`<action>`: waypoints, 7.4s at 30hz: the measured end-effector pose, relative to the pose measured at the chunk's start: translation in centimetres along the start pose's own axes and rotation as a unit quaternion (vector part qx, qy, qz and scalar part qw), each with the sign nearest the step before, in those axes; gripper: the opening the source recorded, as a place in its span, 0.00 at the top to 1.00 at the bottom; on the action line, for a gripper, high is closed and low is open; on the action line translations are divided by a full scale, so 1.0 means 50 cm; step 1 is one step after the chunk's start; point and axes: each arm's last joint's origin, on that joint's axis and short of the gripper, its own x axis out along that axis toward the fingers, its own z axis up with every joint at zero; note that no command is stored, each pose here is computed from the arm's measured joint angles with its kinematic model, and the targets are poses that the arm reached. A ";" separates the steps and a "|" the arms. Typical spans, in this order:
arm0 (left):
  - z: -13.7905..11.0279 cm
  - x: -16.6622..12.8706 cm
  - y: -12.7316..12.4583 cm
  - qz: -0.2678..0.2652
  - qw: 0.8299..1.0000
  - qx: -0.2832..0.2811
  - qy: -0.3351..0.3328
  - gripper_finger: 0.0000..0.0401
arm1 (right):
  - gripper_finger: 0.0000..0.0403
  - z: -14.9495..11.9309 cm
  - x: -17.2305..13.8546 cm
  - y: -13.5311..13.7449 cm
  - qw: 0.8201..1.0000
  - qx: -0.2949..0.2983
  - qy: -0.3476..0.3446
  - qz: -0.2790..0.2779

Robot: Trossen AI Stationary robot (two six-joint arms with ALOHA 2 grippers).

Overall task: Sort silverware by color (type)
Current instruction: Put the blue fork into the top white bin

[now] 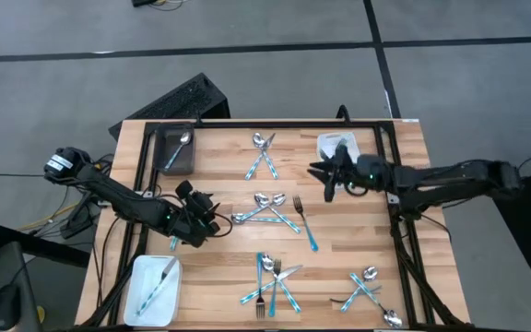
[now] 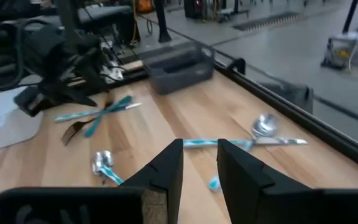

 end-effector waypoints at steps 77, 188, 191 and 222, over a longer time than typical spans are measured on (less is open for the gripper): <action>0.059 -0.186 0.231 -0.233 0.921 -0.055 -0.307 0.61 | 0.70 -0.221 0.097 0.167 0.928 0.126 0.315 -0.158; -0.119 -0.073 0.203 -0.206 0.967 -0.022 -0.147 0.61 | 0.70 -0.217 0.080 0.196 0.944 0.080 0.291 -0.129; -0.130 -0.068 0.206 -0.193 0.972 0.020 -0.132 0.61 | 0.70 -0.216 0.081 0.197 0.945 0.081 0.290 -0.128; -0.145 -0.062 0.211 -0.180 0.978 0.033 -0.101 0.61 | 0.70 -0.214 0.081 0.199 0.947 0.092 0.276 -0.135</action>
